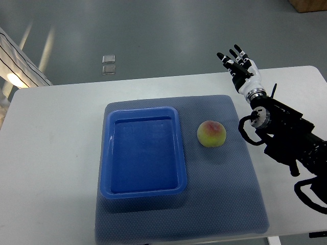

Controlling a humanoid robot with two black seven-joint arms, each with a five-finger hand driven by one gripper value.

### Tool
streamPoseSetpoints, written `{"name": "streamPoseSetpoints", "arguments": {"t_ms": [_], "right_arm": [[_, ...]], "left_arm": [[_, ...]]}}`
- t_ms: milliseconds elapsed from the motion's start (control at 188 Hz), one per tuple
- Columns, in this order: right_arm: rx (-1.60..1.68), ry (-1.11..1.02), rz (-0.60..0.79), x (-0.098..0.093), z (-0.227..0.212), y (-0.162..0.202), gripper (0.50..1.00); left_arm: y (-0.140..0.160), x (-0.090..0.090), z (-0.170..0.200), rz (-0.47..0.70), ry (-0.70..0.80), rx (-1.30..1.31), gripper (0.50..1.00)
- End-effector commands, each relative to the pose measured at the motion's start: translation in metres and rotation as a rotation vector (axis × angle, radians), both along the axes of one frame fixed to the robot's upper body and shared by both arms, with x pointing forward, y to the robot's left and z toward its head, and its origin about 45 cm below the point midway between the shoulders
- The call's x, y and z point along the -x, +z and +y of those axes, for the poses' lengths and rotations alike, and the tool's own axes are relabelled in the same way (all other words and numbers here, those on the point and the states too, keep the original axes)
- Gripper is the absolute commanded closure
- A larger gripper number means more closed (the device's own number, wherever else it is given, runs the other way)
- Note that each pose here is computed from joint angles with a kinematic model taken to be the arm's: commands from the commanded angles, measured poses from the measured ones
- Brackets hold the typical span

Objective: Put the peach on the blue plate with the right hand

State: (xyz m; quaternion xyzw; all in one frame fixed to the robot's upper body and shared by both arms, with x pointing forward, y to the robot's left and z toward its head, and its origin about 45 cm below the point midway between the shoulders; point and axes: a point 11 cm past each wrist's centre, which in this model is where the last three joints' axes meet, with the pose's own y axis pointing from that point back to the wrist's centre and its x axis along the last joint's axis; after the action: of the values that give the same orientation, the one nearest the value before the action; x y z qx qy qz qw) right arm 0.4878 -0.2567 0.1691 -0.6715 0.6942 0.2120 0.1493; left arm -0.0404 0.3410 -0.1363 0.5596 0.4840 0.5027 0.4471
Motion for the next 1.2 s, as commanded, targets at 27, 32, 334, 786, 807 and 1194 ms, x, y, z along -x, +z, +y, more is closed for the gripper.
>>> {"name": "streamPoseSetpoints", "arguments": {"t_ms": [27, 32, 334, 786, 807, 1194], "right_arm": [[0.000, 0.000, -0.001, -0.0004, 0.0002, 0.0007, 0.568], [0.000, 0.000, -0.001, -0.0004, 0.0002, 0.0007, 0.568], [0.000, 0.001, 0.000, -0.0004, 0.0003, 0.0005, 0.568], [0.001, 0.001, -0.001, -0.0003, 0.0003, 0.0006, 0.568], [0.001, 0.001, 0.000, 0.0001, 0.0001, -0.0002, 0.568], [-0.007, 0.001, 0.010, 0.0037, 0.0005, -0.0060, 0.568]], "left_arm": [[0.0000, 0.0001, -0.0002, 0.001, -0.003, 0.002, 0.500], [0.0000, 0.0001, -0.0001, 0.001, -0.004, 0.002, 0.500], [-0.0004, -0.0019, -0.0032, -0.004, 0.002, 0.009, 0.500], [0.0000, -0.0019, 0.0002, -0.003, 0.001, -0.002, 0.500], [0.0000, -0.0019, 0.0002, -0.003, 0.001, -0.002, 0.500], [0.0000, -0.0019, 0.0002, -0.003, 0.001, -0.002, 0.500]]}}
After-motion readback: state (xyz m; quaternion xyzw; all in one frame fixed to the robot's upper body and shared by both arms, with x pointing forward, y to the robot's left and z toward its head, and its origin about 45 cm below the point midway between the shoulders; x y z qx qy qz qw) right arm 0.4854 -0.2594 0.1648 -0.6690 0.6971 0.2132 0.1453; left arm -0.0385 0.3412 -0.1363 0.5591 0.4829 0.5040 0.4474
